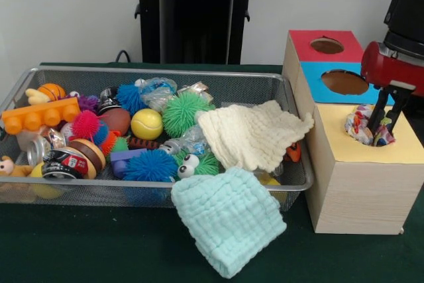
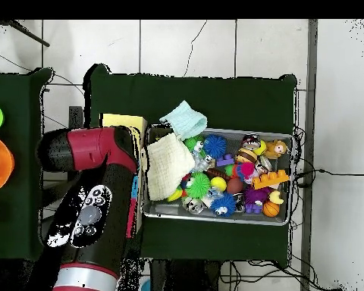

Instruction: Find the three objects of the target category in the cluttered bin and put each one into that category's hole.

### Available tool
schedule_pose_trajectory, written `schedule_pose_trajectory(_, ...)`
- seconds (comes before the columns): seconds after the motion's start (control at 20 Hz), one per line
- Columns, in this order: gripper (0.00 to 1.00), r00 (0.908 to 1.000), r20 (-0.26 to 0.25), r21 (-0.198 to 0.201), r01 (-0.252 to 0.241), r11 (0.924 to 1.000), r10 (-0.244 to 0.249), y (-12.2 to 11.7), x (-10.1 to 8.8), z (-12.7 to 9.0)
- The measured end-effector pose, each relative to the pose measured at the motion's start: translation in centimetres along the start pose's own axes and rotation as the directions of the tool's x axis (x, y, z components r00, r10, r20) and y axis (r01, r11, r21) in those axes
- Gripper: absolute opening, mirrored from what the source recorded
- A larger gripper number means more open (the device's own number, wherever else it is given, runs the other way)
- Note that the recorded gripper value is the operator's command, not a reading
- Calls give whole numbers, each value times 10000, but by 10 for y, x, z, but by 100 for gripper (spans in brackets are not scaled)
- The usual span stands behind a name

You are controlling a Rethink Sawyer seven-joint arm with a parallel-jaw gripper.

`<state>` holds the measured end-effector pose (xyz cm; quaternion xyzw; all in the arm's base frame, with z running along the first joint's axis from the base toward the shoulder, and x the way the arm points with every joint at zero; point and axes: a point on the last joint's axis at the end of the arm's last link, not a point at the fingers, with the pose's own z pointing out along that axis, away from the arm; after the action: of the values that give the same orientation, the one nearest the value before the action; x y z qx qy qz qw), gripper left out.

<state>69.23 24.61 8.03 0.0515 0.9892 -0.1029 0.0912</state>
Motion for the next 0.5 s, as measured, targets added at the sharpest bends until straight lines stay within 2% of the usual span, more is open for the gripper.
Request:
schedule_pose_trajectory(0.25,0,10000,0,0,-2,10000,2,0,0,0)
schedule_pose_trajectory(0.3,100,10000,1,0,-22,10000,22,0,0,0)
schedule_pose_trajectory(0.5,100,10000,64,81,-58,10000,57,-5,-3,-3)
